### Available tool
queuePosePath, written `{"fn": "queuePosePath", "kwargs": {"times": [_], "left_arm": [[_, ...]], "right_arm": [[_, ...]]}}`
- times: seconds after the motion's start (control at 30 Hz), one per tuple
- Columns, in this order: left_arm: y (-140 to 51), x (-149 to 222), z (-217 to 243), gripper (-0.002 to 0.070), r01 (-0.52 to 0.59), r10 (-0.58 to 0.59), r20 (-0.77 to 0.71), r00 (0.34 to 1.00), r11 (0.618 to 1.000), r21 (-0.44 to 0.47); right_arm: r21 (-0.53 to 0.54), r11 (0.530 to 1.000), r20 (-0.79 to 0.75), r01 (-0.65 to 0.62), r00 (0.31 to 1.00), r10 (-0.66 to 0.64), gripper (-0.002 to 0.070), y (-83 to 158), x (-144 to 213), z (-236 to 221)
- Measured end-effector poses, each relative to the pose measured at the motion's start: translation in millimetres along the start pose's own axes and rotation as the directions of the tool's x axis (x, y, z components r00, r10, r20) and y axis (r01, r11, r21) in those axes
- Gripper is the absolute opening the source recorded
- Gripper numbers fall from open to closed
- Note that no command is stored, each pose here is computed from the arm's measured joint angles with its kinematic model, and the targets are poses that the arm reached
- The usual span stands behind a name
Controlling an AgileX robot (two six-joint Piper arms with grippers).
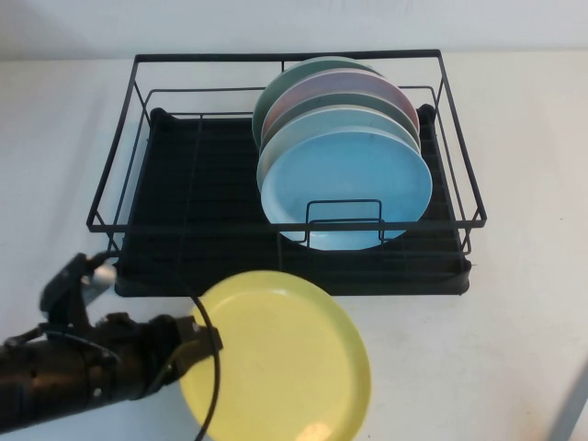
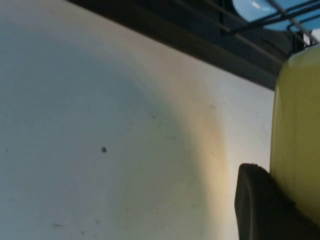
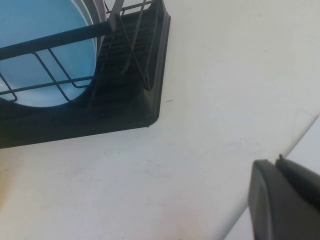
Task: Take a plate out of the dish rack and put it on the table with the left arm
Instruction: Place the plate from the table
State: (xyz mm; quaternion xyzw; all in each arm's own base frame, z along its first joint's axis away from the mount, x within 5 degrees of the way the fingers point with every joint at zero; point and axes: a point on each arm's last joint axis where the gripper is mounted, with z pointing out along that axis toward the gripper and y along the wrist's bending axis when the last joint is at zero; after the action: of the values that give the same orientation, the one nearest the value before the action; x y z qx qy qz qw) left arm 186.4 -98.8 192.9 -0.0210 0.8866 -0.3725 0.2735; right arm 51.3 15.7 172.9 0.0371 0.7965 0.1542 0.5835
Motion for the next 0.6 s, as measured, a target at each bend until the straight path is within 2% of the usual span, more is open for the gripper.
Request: {"fn": "queuePosePath", "kwargs": {"times": [0.2,0.33,0.43,0.6], "left_arm": [[13.8,12.5,32.1,0.0074,0.001,0.011,-0.182,0.983,0.998,0.067],[18.7,12.7,50.0,0.0098,0.004,0.026,-0.250,0.968,0.993,0.117],[17.4,9.5,57.4,0.0173,-0.022,0.066,-0.261,0.963,0.986,0.168],[14.0,3.0,60.1,0.0363,-0.106,0.155,-0.232,0.960,0.972,0.208]], "right_arm": [[0.000,1.000,0.000,0.000,1.000,0.000,-0.0018,0.0,0.0,0.0],[0.000,1.000,0.000,0.000,1.000,0.000,-0.0018,0.0,0.0,0.0],[0.000,1.000,0.000,0.000,1.000,0.000,-0.0018,0.0,0.0,0.0],[0.000,1.000,0.000,0.000,1.000,0.000,-0.0018,0.0,0.0,0.0]]}}
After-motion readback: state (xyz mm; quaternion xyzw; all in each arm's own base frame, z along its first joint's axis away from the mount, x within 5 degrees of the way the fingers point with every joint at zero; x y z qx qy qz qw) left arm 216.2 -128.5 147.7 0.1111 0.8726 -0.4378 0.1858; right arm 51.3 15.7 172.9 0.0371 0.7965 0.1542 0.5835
